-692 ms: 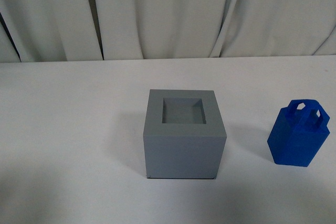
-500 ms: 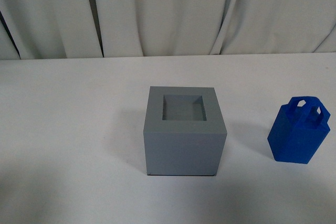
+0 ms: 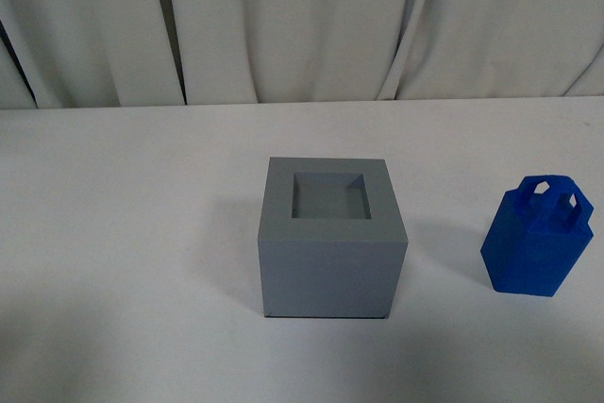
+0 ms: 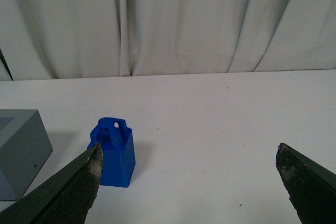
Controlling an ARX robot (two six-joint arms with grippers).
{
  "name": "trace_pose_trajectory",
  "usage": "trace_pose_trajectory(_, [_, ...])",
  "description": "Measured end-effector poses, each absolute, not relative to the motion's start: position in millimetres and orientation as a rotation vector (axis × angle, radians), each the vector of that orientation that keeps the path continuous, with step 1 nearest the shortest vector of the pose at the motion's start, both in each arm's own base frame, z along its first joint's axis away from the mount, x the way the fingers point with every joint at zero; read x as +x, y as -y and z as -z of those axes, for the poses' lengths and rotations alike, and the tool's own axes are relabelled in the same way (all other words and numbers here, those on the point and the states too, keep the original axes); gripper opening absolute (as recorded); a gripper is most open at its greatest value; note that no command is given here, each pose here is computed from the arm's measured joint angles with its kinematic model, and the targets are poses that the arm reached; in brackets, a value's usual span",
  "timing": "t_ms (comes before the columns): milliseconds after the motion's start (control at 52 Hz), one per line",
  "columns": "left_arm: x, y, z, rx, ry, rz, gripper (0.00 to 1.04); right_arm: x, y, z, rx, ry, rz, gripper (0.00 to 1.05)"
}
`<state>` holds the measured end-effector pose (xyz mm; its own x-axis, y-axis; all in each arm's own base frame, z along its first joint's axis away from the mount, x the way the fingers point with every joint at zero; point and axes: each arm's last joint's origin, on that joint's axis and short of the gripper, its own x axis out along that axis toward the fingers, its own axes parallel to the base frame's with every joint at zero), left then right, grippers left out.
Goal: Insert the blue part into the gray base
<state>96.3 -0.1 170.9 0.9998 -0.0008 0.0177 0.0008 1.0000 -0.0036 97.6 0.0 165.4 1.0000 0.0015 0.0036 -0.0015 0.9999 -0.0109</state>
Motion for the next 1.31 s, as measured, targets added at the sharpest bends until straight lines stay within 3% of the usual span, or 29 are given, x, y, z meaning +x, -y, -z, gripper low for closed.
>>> trace_pose_trajectory(654, [96,0,-171,-0.004,0.018,0.001,0.99,98,0,-165,-0.011,0.004,-0.001,0.97])
trace_pose_trajectory(808, [96,0,-171,-0.004,0.018,0.001,0.99,107,5,-163,0.006,-0.148,-0.498,0.97])
trace_pose_trajectory(981, [96,0,-171,-0.004,0.018,0.001,0.99,150,2,-193,-0.136,-0.134,-0.608,0.97])
trace_pose_trajectory(1308, [96,0,-171,-0.004,0.018,0.001,0.99,244,-28,-240,-0.444,-0.402,-0.835,0.97])
